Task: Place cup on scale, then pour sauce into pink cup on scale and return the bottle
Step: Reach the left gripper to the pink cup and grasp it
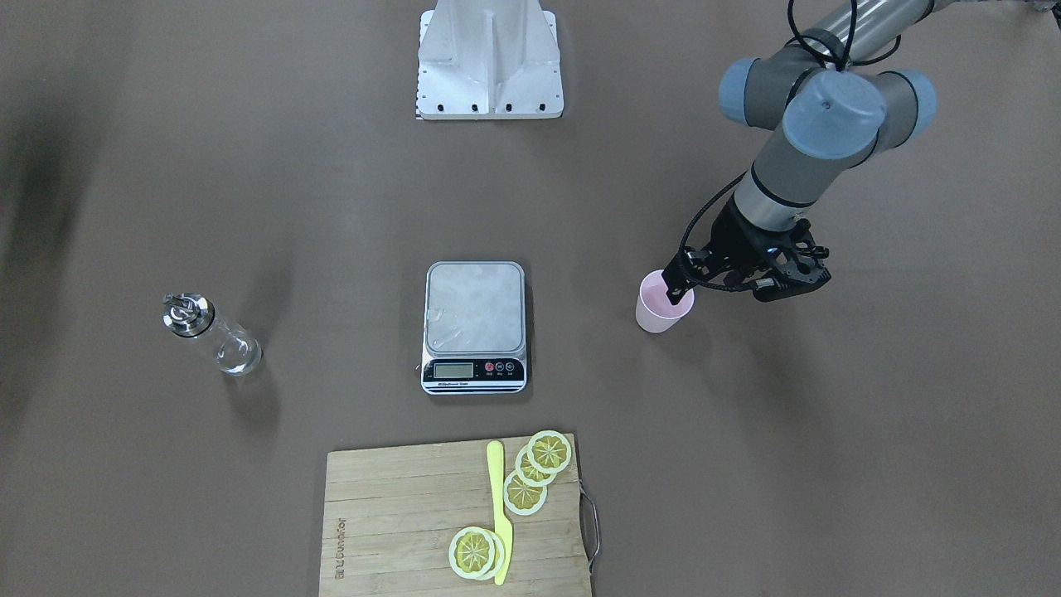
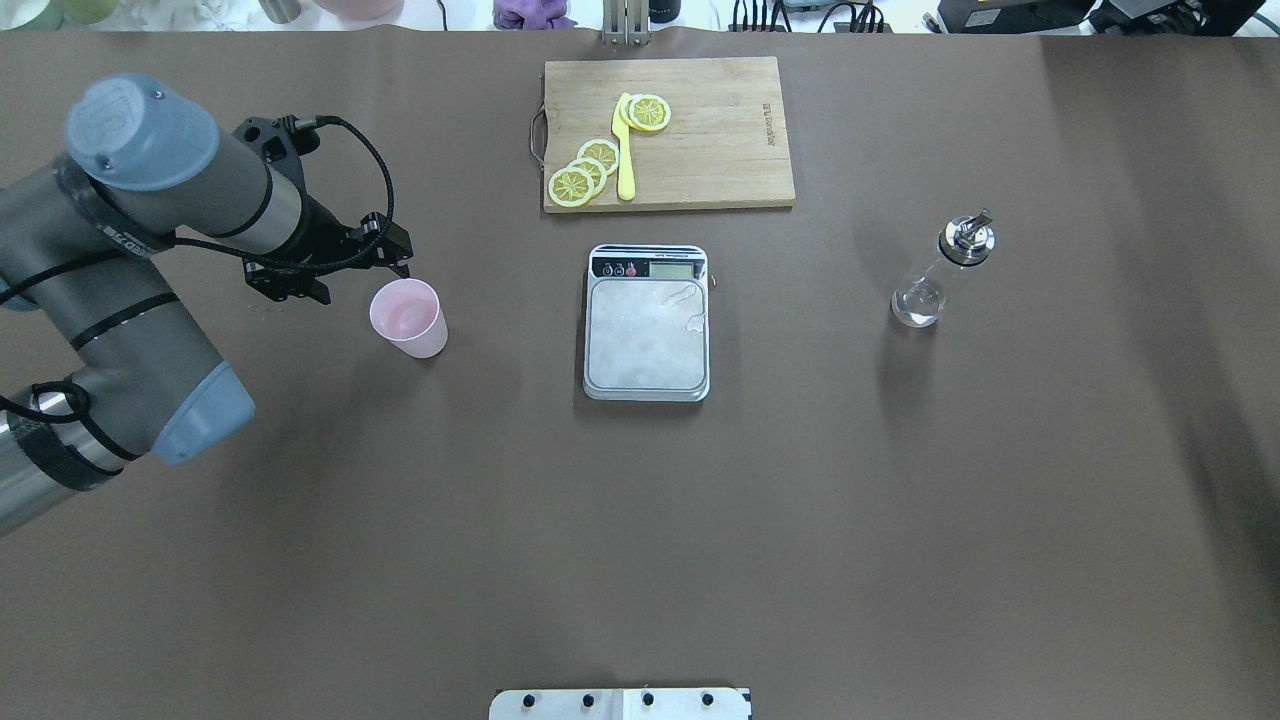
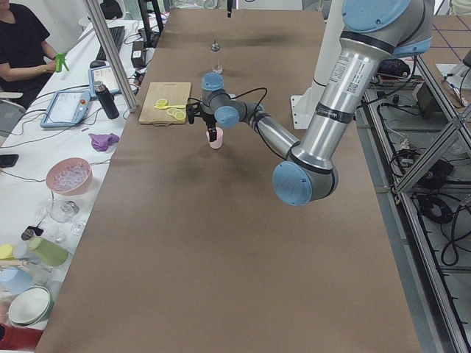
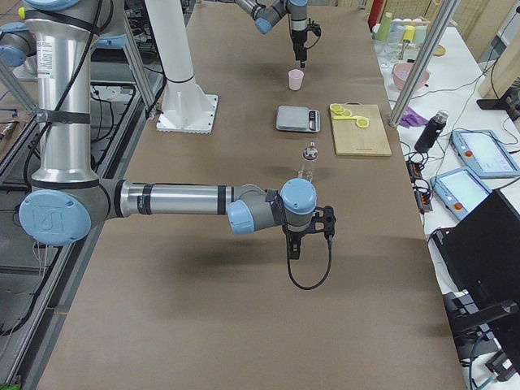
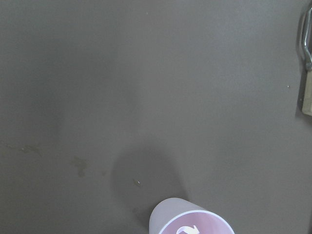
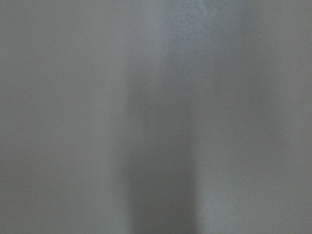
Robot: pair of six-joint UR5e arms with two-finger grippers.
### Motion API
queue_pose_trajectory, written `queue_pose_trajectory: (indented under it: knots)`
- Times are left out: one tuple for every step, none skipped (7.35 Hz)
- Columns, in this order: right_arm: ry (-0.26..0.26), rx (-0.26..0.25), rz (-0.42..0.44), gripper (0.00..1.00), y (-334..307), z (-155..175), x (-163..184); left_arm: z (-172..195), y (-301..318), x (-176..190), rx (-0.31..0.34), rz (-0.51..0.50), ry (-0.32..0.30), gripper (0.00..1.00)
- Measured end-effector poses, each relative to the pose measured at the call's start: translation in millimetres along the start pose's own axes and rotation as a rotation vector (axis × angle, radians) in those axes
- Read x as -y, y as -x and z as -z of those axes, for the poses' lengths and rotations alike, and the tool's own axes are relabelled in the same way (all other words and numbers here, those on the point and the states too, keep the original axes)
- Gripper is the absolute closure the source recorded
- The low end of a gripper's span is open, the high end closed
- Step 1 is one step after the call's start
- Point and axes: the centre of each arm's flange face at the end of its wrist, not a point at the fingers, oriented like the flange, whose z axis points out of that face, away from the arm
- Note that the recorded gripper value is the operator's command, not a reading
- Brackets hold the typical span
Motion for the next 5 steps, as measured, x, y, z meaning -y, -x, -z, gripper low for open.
queue_pose_trajectory:
  knots:
    - [-0.001, 0.001, -0.010, 0.00, 0.7, 0.4, 0.1, -8.3, 1.8, -3.6, -0.001, -0.007, 0.005, 0.19]
    - [-0.001, 0.002, -0.016, 0.00, 1.2, 0.7, 0.1, -13.9, 4.1, -4.7, 0.003, -0.007, 0.008, 0.26]
    - [-0.001, 0.002, -0.018, 0.00, 1.4, 0.8, 0.1, -18.1, 5.8, -4.8, 0.008, -0.005, 0.012, 0.31]
    - [-0.001, 0.002, -0.019, 0.00, 1.5, 0.8, 0.2, -22.3, 6.9, -5.6, 0.014, -0.003, 0.016, 0.37]
    - [-0.001, 0.001, -0.020, 0.00, 1.2, 0.6, 0.5, -25.3, 7.0, -7.4, 0.017, -0.004, 0.020, 0.47]
